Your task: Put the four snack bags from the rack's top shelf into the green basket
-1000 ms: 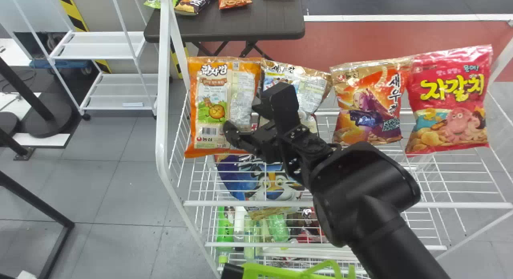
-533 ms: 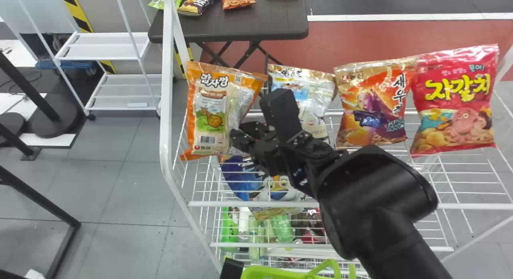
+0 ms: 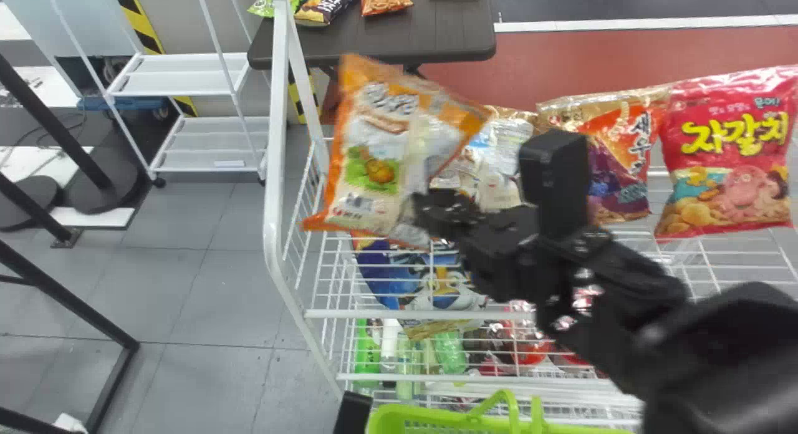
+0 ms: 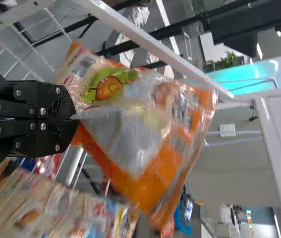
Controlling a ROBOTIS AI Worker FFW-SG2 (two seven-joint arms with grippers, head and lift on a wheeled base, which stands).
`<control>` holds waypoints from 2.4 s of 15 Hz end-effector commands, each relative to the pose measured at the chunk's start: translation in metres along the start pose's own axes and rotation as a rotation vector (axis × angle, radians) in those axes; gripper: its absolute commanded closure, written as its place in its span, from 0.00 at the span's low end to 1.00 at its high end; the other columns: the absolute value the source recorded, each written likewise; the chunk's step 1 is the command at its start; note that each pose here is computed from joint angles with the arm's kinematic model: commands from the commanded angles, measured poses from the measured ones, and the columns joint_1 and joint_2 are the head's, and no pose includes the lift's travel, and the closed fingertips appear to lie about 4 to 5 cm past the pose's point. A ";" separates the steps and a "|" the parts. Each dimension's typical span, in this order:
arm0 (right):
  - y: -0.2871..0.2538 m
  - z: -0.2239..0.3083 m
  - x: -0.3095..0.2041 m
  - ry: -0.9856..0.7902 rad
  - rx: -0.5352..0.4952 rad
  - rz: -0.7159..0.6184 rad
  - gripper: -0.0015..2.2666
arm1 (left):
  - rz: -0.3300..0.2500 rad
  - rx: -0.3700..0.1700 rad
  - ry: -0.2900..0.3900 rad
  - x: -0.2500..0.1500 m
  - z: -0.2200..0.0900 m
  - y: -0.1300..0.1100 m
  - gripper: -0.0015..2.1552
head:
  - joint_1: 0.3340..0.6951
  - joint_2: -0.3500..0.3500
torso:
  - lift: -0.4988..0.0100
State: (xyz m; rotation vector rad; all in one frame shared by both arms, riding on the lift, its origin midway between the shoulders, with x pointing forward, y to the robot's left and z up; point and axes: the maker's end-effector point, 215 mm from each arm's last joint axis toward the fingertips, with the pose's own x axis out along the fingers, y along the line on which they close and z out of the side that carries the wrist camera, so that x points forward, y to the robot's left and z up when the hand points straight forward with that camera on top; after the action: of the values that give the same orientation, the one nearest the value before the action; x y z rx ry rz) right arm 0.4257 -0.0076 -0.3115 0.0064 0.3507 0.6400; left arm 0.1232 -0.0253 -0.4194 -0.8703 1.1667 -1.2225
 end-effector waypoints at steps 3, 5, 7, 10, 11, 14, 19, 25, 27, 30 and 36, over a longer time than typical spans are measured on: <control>-0.072 -0.012 -0.143 0.015 0.043 -0.145 0.99 | 0.025 0.008 -0.023 -0.008 0.008 0.009 1.00 | 1.00 0.27 | 0.98; -0.087 -0.046 -0.207 0.119 0.107 -0.177 0.99 | 0.039 0.009 -0.031 -0.010 0.012 0.016 1.00 | 1.00 0.00 | 0.98; -0.083 -0.093 -0.250 0.245 0.300 -0.144 0.99 | 0.065 0.021 -0.049 -0.014 0.017 0.023 1.00 | 1.00 0.00 | 0.98; -0.069 -0.134 -0.286 0.395 0.499 -0.107 0.99 | 0.068 0.011 -0.079 -0.015 0.020 0.024 1.00 | 1.00 0.00 | 0.98; -0.062 -0.148 -0.296 0.449 0.552 -0.106 0.99 | 0.070 0.019 -0.082 -0.015 0.022 0.024 1.00 | 1.00 0.00 | 0.98; -0.058 -0.199 -0.310 0.599 0.611 -0.120 0.99 | 0.063 0.027 -0.083 -0.014 0.023 0.020 1.00 | 1.00 0.00 | 0.98; -0.001 -0.263 -0.277 0.755 0.575 0.020 0.99 | 0.055 0.027 -0.084 -0.015 0.020 0.016 1.00 | 1.00 0.00 | 0.98; 0.061 -0.308 -0.239 0.869 0.412 0.123 0.98 | 0.044 0.029 -0.083 -0.013 0.015 0.010 1.00 | 1.00 0.00 | 0.98; 0.057 -0.317 -0.230 0.860 0.391 0.119 0.66 | 0.041 0.032 -0.083 -0.012 0.015 0.009 1.00 | 1.00 0.00 | 0.98; 0.031 -0.301 -0.213 0.751 0.308 0.084 0.00 | 0.041 0.032 -0.083 -0.012 0.015 0.009 1.00 | 1.00 0.00 | 0.98; -0.027 -0.219 -0.184 0.442 0.161 0.025 0.02 | 0.043 0.028 -0.080 -0.012 0.012 0.009 1.00 | 1.00 0.00 | 0.98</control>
State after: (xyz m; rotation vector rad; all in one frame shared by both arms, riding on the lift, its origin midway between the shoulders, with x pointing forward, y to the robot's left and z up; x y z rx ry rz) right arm 0.2106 -0.1547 -0.4824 0.0429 0.9305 0.6420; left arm 0.1381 -0.0131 -0.4228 -0.8628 1.0949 -1.1569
